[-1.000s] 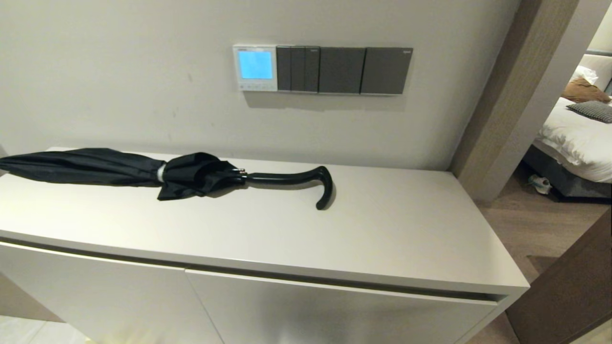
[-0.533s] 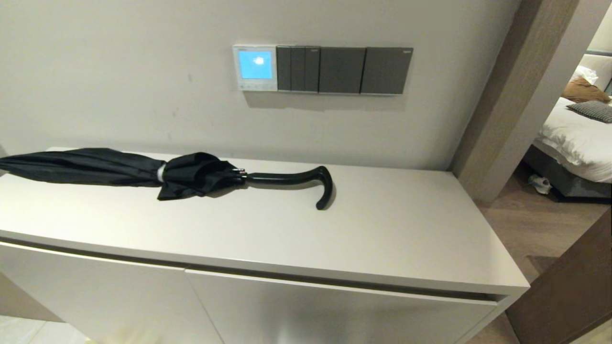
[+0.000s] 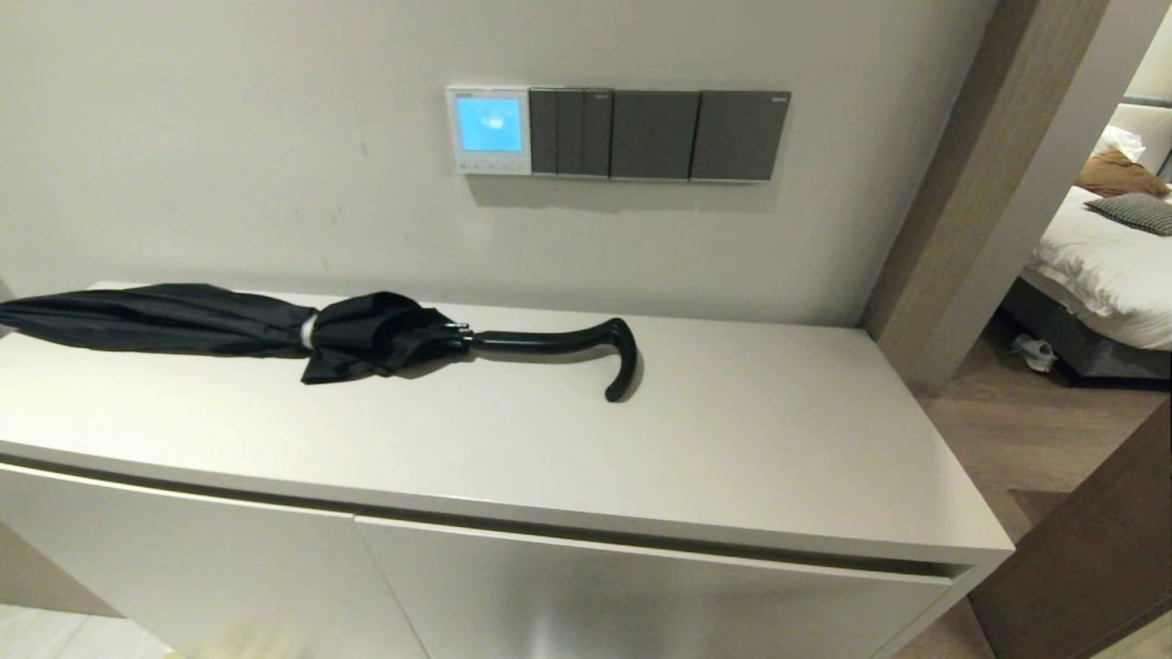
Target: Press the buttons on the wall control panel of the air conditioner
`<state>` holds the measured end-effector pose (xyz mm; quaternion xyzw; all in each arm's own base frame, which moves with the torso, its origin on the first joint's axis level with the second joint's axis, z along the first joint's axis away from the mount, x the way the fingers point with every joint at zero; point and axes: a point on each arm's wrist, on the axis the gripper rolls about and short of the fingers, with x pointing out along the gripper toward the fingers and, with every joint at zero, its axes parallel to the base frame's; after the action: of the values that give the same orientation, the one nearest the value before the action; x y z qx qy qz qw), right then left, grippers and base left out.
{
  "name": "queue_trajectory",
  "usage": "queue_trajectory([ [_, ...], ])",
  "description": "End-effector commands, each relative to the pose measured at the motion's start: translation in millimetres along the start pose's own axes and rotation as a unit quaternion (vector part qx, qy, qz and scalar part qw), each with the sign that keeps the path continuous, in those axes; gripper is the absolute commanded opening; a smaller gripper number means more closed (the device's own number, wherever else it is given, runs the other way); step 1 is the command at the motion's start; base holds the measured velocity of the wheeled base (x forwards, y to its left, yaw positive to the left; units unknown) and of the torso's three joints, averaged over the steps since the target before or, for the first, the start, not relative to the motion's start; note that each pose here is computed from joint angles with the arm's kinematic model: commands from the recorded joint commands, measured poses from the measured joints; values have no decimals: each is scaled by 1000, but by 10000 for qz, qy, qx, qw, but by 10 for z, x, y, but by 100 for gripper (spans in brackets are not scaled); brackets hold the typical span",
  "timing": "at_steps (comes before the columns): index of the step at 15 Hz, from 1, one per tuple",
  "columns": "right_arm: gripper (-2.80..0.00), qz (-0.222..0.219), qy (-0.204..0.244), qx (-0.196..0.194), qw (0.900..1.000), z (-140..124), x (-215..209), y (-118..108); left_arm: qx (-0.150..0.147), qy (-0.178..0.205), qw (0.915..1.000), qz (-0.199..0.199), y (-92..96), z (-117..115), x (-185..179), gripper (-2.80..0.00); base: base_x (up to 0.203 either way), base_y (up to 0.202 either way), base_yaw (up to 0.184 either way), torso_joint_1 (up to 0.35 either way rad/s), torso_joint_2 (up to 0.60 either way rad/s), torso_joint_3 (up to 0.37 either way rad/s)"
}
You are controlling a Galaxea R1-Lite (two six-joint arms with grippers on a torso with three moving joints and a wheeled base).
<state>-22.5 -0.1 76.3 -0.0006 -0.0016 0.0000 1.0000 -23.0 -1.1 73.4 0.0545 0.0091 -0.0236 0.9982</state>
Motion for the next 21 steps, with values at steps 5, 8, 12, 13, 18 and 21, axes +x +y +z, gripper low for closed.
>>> queue_trajectory([
  [5,-280,0,16,-1,10000,-8,3,0,-81,26,10000,-2,0,-6,1,-280,0,0,0,0,0,0],
  [8,-280,0,16,14,10000,-8,3,0,-74,26,10000,-2,0,-6,1,-280,0,0,0,0,0,0],
  [12,-280,-7,18,14,10000,-8,3,0,-74,26,10000,-2,0,-6,1,-280,0,0,0,0,0,0],
  [13,-280,-15,16,14,10000,-8,3,-1,-80,26,10000,-2,0,-6,1,-280,0,0,0,0,0,0],
  [18,-280,-7,16,14,10000,-8,3,0,-81,26,10000,-2,0,-6,1,-280,0,0,0,0,0,0],
  [21,-280,-7,16,14,10000,-8,3,0,-82,34,10000,-1,0,-5,2,-280,0,0,0,0,0,0],
])
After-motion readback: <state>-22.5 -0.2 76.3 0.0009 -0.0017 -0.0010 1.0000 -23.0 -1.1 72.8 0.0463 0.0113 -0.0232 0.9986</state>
